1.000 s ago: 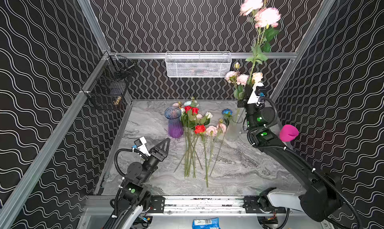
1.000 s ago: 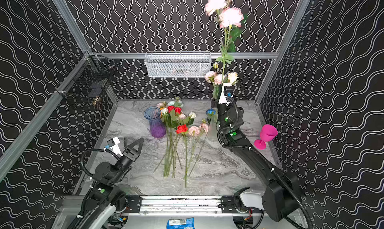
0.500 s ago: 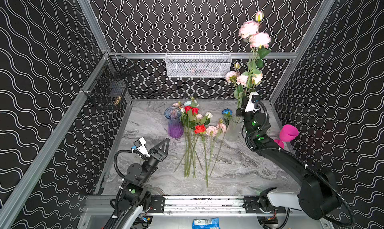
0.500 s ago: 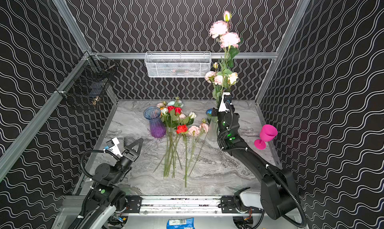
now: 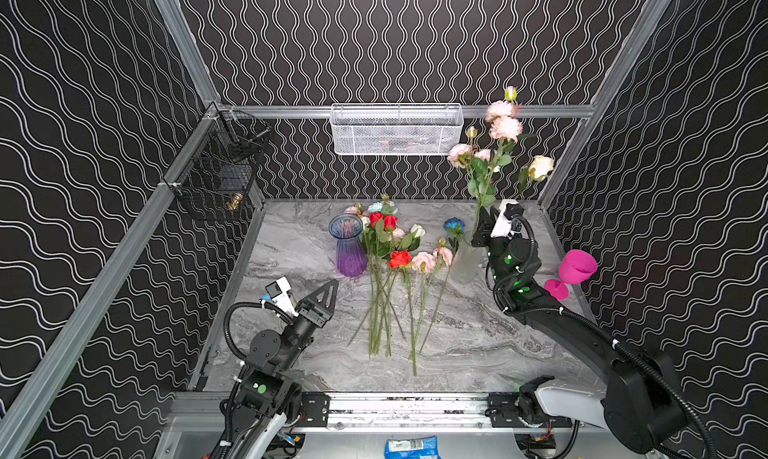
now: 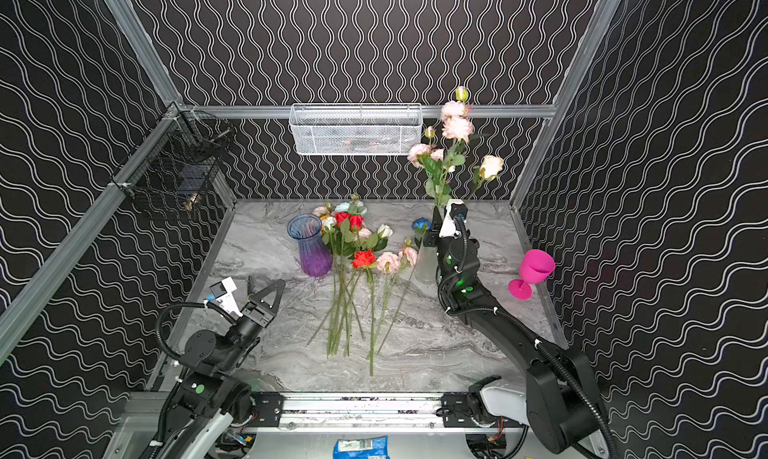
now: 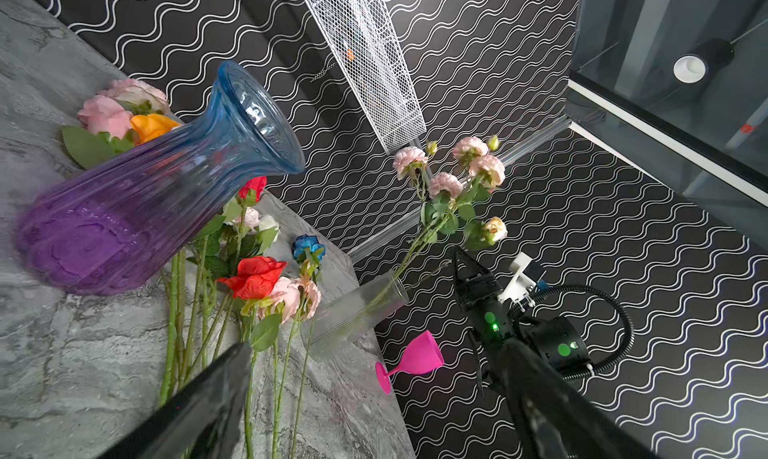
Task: Arrange the flowers into the vase
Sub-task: 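Lower the pink rose stem into the clear glass vase and open, then move the open right gripper back down over the flower pile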
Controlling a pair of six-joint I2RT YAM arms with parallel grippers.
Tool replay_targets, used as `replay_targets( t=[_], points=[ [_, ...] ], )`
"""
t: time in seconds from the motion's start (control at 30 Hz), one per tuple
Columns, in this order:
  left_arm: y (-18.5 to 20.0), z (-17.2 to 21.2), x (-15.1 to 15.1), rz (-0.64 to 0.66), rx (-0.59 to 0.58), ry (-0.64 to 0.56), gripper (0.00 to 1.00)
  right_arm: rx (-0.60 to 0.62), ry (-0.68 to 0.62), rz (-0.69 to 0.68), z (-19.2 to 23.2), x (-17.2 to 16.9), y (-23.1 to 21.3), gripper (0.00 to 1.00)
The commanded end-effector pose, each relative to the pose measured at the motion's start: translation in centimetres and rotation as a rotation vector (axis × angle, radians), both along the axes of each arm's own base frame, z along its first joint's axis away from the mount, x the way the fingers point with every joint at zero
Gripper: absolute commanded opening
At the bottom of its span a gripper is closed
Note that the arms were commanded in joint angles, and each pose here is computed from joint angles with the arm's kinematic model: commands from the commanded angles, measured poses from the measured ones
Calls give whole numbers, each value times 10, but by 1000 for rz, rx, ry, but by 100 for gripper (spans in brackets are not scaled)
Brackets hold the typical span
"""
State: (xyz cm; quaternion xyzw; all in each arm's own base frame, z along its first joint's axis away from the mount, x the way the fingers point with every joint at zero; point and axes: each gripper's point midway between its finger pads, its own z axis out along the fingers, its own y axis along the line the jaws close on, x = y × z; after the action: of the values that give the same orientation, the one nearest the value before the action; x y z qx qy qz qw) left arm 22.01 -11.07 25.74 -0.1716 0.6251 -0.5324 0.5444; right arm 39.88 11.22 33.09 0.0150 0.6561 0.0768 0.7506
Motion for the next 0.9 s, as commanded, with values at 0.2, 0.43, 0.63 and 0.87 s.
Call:
replay_targets(
  t=[0.2, 0.43, 0.63, 0.87],
  points=[
    [-1, -1, -1, -8, 8, -5, 97, 21, -9, 46, 7, -11, 7, 29],
    [-1, -6, 0, -5, 21, 13, 97, 20, -31, 103, 29, -27, 26, 33],
    [-4, -6, 2, -17, 21, 21, 97, 4, -34, 131, 36, -37, 34, 37],
    [-9, -26, 7, -32, 129, 125, 94, -60, 74, 221, 25, -72, 74, 42]
  ],
)
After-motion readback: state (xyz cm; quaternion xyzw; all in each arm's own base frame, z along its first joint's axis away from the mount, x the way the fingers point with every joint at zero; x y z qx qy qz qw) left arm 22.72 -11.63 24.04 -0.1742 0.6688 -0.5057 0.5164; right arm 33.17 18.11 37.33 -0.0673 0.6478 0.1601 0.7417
